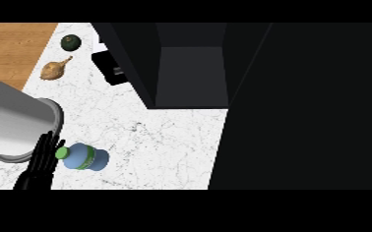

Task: Pick up the bottled water, place it into the cabinet and close the cabinet

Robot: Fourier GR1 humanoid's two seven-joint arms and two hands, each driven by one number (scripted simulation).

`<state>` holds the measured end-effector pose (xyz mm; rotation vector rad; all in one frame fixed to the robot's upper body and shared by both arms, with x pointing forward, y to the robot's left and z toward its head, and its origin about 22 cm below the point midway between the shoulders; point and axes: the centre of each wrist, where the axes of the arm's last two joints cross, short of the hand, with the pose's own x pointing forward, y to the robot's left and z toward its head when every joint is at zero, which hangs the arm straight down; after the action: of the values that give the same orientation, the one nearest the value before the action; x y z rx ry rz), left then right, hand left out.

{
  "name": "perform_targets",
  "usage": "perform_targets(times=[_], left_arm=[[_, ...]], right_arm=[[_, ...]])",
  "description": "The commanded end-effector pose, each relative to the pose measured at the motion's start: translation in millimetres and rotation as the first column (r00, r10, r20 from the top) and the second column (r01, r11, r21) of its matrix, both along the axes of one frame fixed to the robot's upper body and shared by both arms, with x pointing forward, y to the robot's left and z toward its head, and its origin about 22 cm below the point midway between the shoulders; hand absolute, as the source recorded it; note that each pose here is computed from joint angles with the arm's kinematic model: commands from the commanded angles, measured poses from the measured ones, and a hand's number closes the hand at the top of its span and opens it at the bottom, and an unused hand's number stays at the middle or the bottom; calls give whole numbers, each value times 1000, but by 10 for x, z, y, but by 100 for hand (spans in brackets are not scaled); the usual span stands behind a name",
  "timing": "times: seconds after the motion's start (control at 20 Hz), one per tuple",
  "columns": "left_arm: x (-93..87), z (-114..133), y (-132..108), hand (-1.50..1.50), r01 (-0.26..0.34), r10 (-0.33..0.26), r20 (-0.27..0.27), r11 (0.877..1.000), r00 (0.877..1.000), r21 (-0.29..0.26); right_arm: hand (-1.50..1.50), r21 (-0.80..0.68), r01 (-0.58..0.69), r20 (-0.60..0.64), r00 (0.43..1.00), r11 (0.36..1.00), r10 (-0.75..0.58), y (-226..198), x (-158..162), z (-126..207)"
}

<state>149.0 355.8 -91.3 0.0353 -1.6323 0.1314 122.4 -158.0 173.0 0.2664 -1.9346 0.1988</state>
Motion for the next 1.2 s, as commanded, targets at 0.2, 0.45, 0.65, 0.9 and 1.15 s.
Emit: perform_targets(times=[0.2, 0.45, 0.65, 0.9, 1.15], left_arm=[[1, -437, 45, -150, -9, 9, 3, 1000, 1000, -29], [273, -475, 171, -150, -41, 43, 66, 998, 997, -37], [401, -603, -111, -150, -51, 56, 82, 997, 995, -64], [472, -658, -129, -150, -65, 74, 118, 995, 990, -82], [624, -628, -225, 150, 21, -1, 146, 990, 989, -137]], right_arm=[[-150, -30, 56, 67, 996, 998, -54, -113, -173, 171], [-150, -35, 53, 71, 996, 998, -50, -108, -239, 158], [-150, -17, 56, 56, 997, 998, -55, -52, -91, 229], [-150, -51, 52, 67, 997, 997, -49, -133, -44, 138], [-150, -41, 59, 68, 996, 997, -56, 2, -86, 44]])
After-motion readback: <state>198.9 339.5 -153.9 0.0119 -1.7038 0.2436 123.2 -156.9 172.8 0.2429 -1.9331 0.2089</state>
